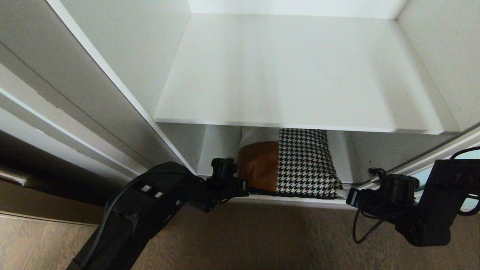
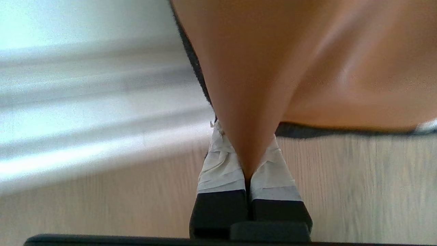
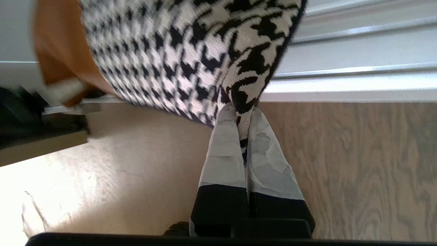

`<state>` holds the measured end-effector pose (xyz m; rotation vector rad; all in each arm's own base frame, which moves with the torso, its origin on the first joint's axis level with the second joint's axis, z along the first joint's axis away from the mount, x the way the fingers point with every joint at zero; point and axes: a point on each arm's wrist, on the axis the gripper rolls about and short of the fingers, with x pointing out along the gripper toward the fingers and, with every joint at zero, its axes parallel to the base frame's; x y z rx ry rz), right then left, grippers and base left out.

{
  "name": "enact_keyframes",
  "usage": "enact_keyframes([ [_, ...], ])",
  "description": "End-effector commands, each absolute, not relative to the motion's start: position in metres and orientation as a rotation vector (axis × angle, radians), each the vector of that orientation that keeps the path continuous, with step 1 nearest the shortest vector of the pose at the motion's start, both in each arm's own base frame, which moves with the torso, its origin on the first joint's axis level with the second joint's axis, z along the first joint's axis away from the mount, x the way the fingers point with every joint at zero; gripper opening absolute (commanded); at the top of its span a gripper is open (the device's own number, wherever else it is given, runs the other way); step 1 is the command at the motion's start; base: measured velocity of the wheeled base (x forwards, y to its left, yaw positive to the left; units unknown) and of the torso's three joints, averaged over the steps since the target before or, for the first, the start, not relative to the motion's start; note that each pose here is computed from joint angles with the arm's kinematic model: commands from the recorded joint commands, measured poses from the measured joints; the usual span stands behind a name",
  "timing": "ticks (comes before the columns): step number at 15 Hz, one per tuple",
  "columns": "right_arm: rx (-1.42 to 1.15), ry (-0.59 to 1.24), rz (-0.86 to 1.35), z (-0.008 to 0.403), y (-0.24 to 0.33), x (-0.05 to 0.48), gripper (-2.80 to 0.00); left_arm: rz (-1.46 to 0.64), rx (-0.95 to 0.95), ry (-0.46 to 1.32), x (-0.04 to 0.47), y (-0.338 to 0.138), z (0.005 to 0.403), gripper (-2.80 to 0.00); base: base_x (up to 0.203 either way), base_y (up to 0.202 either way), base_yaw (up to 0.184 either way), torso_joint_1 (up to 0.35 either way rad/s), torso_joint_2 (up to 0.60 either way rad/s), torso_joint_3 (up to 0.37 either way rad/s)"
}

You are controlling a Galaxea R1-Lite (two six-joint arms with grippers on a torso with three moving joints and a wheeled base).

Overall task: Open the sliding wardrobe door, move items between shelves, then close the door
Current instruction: Place the pillow on the higher shelf

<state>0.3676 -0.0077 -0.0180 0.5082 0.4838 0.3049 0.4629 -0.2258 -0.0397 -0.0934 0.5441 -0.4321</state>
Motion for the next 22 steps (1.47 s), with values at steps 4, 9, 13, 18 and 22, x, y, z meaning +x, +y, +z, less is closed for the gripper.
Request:
enact_keyframes([
  [4, 0.498, 0.409, 0.390, 0.013, -0.004, 0.343, -2.80, -0.472, -0.054, 0.555, 0.397, -0.234, 0.020, -2.80, 0.000, 0.000, 0.000, 0.000, 0.00, 0.000],
  [9, 0.487, 0.370, 0.416, 0.043, -0.004, 0.318, -2.80, -0.417, -0.161, 0.542, 0.365, -0.239, 0.044, -2.80, 0.000, 0.000, 0.000, 0.000, 0.00, 0.000],
  [13, 0.482, 0.354, 0.447, 0.062, 0.000, 0.299, -2.80, -0.370, -0.114, 0.495, 0.351, -0.230, 0.050, -2.80, 0.000, 0.000, 0.000, 0.000, 0.00, 0.000],
  [18, 0.491, 0.418, 0.476, 0.064, 0.011, 0.263, -2.80, -0.396, -0.116, 0.491, 0.328, -0.227, 0.062, -2.80, 0.000, 0.000, 0.000, 0.000, 0.00, 0.000],
  [22, 0.489, 0.429, 0.509, 0.072, 0.016, 0.237, -2.80, -0.444, -0.123, 0.459, 0.302, -0.229, 0.068, -2.80, 0.000, 0.000, 0.000, 0.000, 0.00, 0.000],
])
